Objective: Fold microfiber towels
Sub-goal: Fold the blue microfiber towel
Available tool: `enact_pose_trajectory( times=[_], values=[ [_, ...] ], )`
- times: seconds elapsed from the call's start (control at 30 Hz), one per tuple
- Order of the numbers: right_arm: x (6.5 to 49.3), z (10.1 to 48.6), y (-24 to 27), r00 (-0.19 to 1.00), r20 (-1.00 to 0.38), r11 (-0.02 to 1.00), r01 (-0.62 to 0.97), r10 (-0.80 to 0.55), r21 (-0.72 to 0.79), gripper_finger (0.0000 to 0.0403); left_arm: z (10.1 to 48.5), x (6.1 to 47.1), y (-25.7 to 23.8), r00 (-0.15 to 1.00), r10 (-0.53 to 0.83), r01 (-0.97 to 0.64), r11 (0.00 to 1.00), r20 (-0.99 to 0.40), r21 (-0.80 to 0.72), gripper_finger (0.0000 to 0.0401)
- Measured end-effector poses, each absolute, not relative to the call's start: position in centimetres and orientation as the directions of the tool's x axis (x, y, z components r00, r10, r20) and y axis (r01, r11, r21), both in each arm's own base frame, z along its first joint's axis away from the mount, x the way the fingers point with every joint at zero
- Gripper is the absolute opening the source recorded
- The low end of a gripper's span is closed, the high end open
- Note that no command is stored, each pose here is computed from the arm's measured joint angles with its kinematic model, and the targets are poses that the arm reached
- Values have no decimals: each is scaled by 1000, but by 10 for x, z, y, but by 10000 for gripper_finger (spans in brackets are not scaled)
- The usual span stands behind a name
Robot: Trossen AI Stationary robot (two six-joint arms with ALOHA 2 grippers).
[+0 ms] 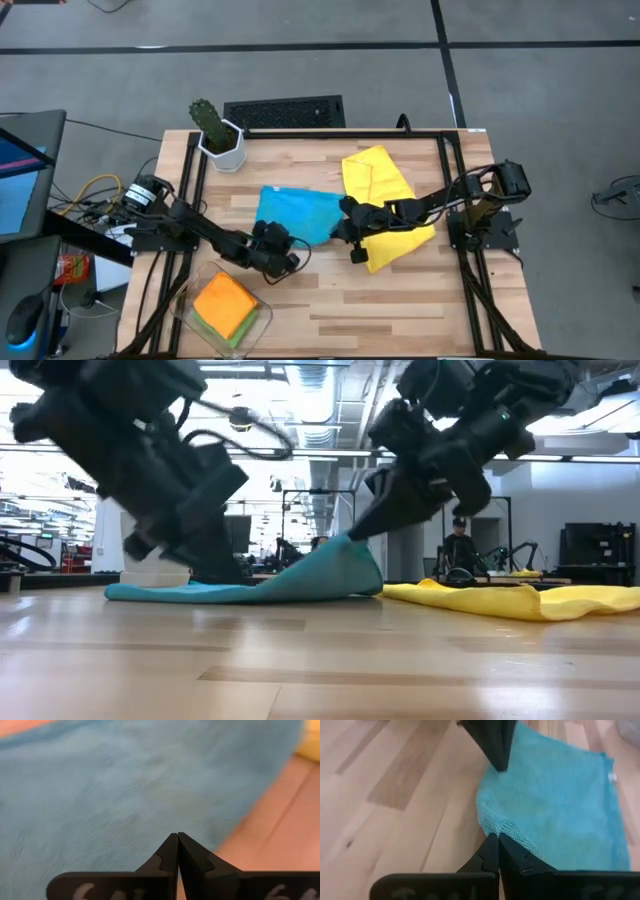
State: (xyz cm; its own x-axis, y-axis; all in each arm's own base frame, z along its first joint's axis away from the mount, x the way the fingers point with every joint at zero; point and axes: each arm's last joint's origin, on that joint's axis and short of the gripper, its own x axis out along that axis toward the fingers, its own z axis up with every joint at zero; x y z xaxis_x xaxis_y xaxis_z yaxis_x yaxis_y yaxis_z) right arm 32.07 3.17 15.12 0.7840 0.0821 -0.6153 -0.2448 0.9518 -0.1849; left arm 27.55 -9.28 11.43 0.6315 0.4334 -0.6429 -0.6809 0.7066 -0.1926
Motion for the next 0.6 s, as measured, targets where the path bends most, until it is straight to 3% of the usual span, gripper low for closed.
enact_pose_trajectory(
  times=[0.4, 0.6],
  values=[
    [346, 140, 37, 771, -617, 942, -305, 160, -137, 22, 102, 264, -88, 648, 432, -699, 664, -628, -264, 0],
    [355, 153, 35, 804, -574, 918, -332, 156, -215, 27, 102, 264, -87, 646, 447, -701, 667, -618, -250, 0]
  ],
)
